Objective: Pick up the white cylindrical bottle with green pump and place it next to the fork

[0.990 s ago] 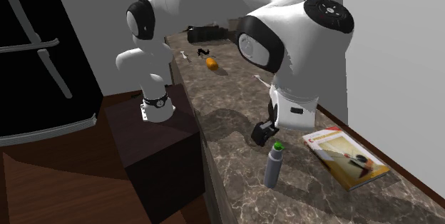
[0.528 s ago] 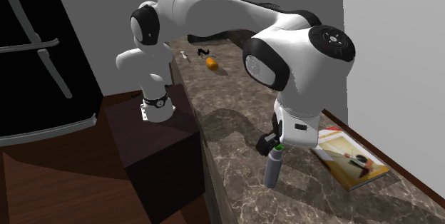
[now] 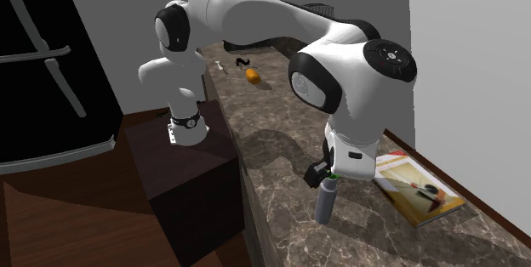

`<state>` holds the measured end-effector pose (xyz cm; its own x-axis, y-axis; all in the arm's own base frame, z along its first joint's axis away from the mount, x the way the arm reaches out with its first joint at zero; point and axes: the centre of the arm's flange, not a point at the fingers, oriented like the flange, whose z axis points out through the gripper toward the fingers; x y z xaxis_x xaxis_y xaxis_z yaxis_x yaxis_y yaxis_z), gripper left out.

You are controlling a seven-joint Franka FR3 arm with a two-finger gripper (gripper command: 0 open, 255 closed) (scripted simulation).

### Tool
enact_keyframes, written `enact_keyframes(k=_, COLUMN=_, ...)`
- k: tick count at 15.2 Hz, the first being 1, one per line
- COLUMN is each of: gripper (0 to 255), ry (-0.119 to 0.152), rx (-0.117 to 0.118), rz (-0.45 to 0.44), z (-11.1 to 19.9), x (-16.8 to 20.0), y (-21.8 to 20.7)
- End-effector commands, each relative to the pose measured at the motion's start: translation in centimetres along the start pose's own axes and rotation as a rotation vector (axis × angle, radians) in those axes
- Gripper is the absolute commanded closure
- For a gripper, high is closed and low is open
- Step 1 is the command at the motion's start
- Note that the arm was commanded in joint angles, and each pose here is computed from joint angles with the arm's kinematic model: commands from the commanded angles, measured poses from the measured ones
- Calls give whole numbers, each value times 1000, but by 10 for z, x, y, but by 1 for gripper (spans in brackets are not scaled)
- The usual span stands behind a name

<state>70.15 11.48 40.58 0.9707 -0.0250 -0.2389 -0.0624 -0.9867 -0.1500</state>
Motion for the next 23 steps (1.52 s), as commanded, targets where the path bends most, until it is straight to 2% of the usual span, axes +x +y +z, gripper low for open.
enact_keyframes(k=1, gripper=0, ry=0, rx=0, rz=0, z=0, x=0, y=0)
enact_keyframes(k=2, gripper=255, ry=0, rx=0, rz=0, z=0, x=0, y=0)
enact_keyframes(k=11, gripper=255, ry=0, rx=0, rz=0, z=0, x=0, y=0)
enact_keyframes(k=23, gripper=255, ry=0, rx=0, rz=0, z=-61, x=-15, y=-9)
